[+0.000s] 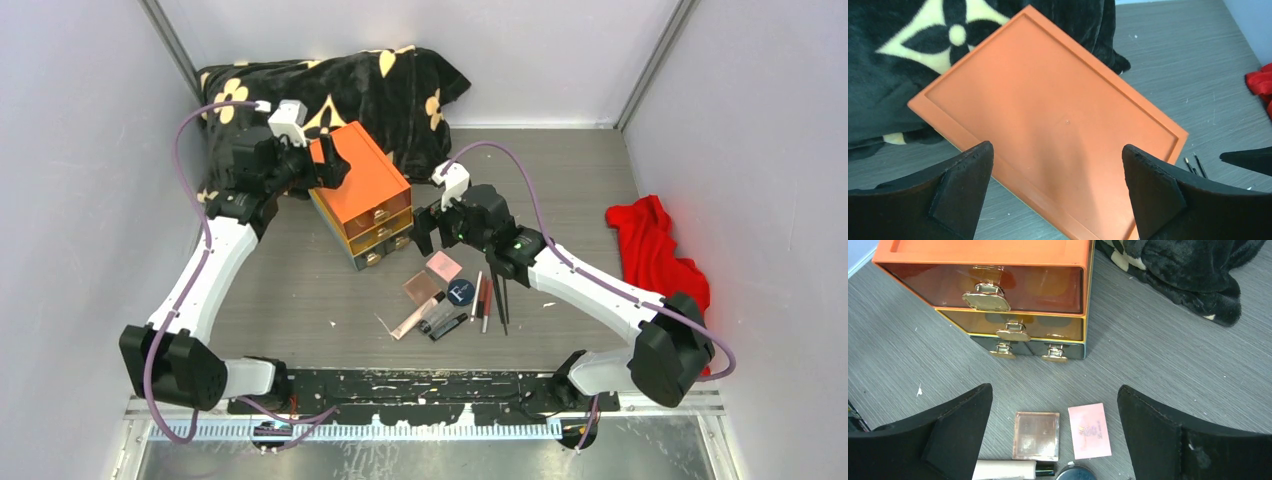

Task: Organize the makeup
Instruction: Open the drawer in the storage box.

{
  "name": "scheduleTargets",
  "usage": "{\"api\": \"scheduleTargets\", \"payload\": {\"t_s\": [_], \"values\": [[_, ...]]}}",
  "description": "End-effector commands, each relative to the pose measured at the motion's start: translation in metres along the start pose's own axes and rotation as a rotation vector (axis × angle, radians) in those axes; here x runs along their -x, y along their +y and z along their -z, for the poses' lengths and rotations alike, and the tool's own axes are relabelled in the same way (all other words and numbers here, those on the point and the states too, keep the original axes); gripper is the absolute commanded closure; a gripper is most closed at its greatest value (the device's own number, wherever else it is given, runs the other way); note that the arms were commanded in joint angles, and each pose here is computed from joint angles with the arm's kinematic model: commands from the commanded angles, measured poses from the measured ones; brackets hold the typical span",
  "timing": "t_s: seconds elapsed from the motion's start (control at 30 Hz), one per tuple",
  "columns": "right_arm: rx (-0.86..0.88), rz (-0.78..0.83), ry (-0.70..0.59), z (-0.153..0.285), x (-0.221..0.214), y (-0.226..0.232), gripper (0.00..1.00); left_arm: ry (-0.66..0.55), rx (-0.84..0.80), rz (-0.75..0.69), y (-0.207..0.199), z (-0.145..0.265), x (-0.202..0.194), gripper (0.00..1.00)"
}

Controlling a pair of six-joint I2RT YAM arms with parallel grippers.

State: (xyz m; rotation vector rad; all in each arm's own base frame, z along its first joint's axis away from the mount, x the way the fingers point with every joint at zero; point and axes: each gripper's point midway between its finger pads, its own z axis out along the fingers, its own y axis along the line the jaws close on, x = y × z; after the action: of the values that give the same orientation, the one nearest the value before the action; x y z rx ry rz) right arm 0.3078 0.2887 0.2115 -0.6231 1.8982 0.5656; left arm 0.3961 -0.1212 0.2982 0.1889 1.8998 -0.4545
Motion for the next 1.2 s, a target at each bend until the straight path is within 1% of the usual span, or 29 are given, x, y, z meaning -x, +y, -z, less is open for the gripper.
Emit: {"api": "scheduleTargets", "payload": {"t_s": [0.0,0.23,0.5,0.63,0.77,0.83,0.9,0.93,1.0,1.07,1.17], "values": [[0.001,0.007,-0.100,0.003,0.031,0.002,0.01,-0.024,-0.019,-0.028,-0.002,-0.011,0.001,0.00],[0.117,0.073,-0.167,0.006,0.036,0.021,0.01,-0.005,-0.016,-0.031,0.001,-0.020,-0.009,0.00],[0.155,0.054,-0.193,-0.012,0.047,0.032,0.01,0.035,-0.006,-0.035,0.004,-0.033,-0.028,0.00],[0.222,0.024,-0.258,-0.014,0.062,0.045,0.01,0.049,0.004,-0.043,0.008,-0.036,-0.036,0.00],[0.285,-0.076,-0.325,-0.010,0.073,0.057,0.01,0.047,0.009,-0.047,0.009,-0.036,-0.038,0.00],[0.370,-0.061,-0.392,0.001,0.078,0.070,0.01,0.044,0.009,-0.052,0.009,-0.036,-0.038,0.00],[0.391,-0.048,-0.433,0.006,0.080,0.073,0.01,0.047,0.010,-0.058,0.010,-0.035,-0.038,0.00],[0.384,-0.046,-0.434,0.005,0.080,0.072,0.01,0.049,0.014,-0.058,0.010,-0.035,-0.039,0.00],[0.362,-0.024,-0.357,-0.007,0.073,0.069,0.01,0.052,0.016,-0.058,0.011,-0.035,-0.040,0.00],[0.337,-0.010,-0.314,-0.016,0.068,0.066,0.01,0.050,0.020,-0.057,0.011,-0.035,-0.040,0.00],[0.302,0.004,-0.314,-0.023,0.063,0.062,0.01,0.049,0.026,-0.059,0.013,-0.035,-0.040,0.00]]}}
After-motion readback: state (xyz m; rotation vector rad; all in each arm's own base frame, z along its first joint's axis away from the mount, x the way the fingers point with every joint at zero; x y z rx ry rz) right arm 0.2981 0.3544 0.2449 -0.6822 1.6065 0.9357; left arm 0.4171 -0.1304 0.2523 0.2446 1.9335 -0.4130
